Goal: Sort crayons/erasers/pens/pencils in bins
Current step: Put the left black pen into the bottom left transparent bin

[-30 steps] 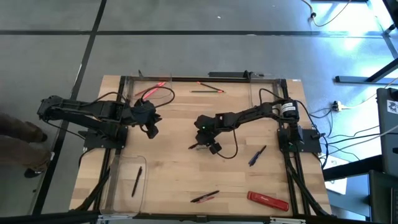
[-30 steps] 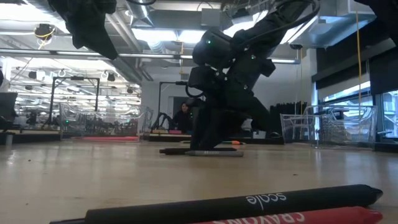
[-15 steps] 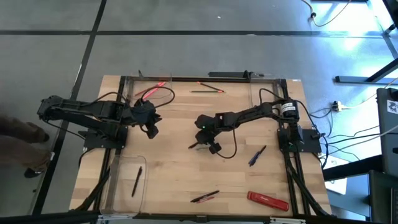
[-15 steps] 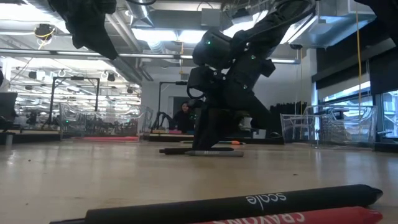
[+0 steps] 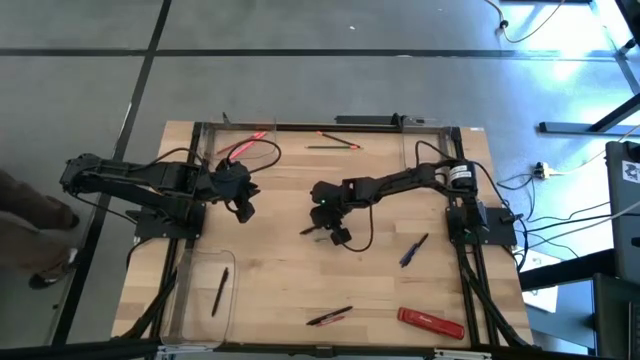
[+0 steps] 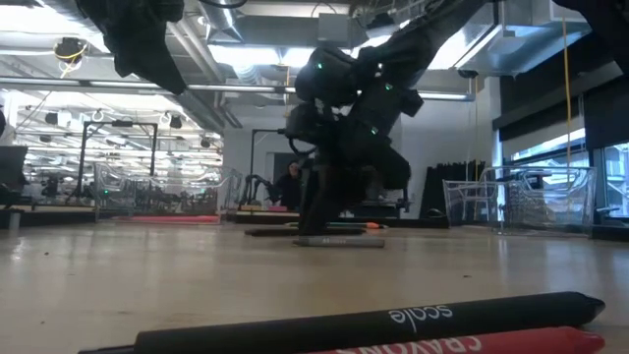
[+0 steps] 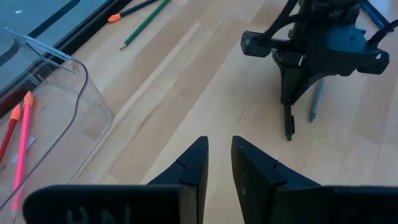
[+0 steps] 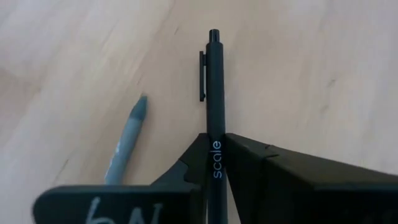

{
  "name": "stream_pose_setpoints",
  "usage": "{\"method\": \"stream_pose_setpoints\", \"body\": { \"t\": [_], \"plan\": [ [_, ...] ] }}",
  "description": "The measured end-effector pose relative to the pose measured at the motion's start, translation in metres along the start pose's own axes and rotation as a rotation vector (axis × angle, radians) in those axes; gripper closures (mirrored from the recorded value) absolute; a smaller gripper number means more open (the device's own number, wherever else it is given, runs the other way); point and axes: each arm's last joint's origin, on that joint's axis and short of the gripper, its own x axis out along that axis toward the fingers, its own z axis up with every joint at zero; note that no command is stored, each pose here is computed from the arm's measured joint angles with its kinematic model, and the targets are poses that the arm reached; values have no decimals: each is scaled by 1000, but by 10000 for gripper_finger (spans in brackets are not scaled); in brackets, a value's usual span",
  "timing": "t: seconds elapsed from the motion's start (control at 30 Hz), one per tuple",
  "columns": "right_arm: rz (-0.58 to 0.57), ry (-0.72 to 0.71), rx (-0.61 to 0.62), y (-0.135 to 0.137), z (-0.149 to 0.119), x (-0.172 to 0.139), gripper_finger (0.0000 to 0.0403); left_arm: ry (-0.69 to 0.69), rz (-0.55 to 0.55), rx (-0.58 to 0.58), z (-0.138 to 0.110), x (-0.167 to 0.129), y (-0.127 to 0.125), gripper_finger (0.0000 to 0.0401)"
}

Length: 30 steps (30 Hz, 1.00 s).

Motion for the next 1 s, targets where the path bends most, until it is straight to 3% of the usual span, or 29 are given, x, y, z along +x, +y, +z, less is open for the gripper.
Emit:
{"method": "stream_pose_setpoints", "body": {
  "t": [0.5,0.7,0.83,1.0],
  "plan": [
    [-90,-64,14,-27,51,-38,358,4,-7,2,0,0,0,339],
    [-207,-103,-3,-44,73,-61,358,3,-77,133,2,0,-3,339],
    [-265,-127,-19,-53,80,-72,358,-71,-121,223,9,-1,-7,339],
    [-284,-125,0,-63,76,-76,358,-129,-124,241,14,-1,-9,339]
  ]
}}
